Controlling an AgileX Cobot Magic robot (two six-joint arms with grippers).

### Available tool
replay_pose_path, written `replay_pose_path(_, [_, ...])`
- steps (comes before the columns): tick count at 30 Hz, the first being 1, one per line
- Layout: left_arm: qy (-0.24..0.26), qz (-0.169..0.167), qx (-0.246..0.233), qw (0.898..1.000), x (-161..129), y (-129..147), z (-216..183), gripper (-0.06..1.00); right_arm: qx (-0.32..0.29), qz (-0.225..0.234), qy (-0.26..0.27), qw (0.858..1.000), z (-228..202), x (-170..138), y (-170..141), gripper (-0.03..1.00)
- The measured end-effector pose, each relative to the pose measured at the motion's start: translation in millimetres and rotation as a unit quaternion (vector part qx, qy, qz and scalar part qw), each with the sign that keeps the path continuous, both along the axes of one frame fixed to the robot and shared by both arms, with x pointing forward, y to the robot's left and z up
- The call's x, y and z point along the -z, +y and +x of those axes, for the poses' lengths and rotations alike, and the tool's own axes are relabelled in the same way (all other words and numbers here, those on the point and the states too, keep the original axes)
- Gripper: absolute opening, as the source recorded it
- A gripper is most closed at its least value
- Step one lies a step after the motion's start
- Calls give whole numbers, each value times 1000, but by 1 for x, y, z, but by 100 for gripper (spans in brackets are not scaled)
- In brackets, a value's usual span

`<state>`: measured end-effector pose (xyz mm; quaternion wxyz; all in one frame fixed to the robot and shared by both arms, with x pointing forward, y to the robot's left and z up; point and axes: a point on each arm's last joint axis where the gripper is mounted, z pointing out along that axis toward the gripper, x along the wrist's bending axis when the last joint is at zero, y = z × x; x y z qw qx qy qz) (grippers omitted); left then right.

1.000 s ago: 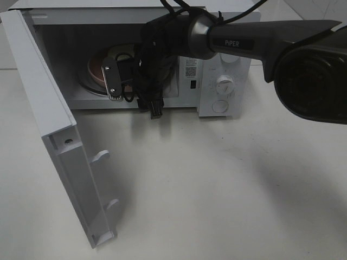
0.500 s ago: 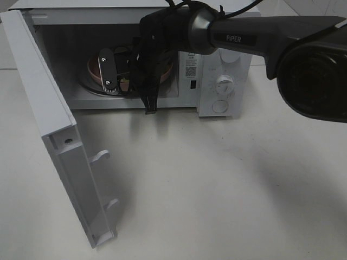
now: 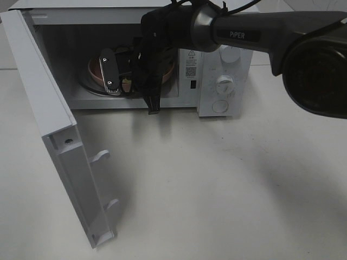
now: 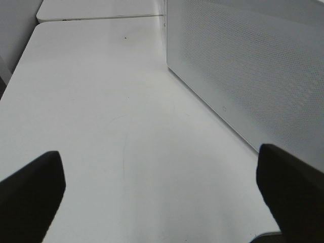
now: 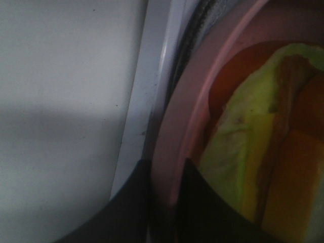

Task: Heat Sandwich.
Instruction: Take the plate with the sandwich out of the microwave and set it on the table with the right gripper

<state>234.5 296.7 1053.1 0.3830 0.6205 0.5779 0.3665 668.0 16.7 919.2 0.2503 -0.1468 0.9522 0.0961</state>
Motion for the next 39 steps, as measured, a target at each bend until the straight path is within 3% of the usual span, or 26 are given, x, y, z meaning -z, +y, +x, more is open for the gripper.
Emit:
replay_pose_path(24, [0,0,0,1000,0,0,0,97,-117,-48,-32,992,-54,-15,-39,11])
replay_pose_path(39, [0,0,0,1000,0,0,0,97,-154,-55,-42,986,-95,-16,-52,11])
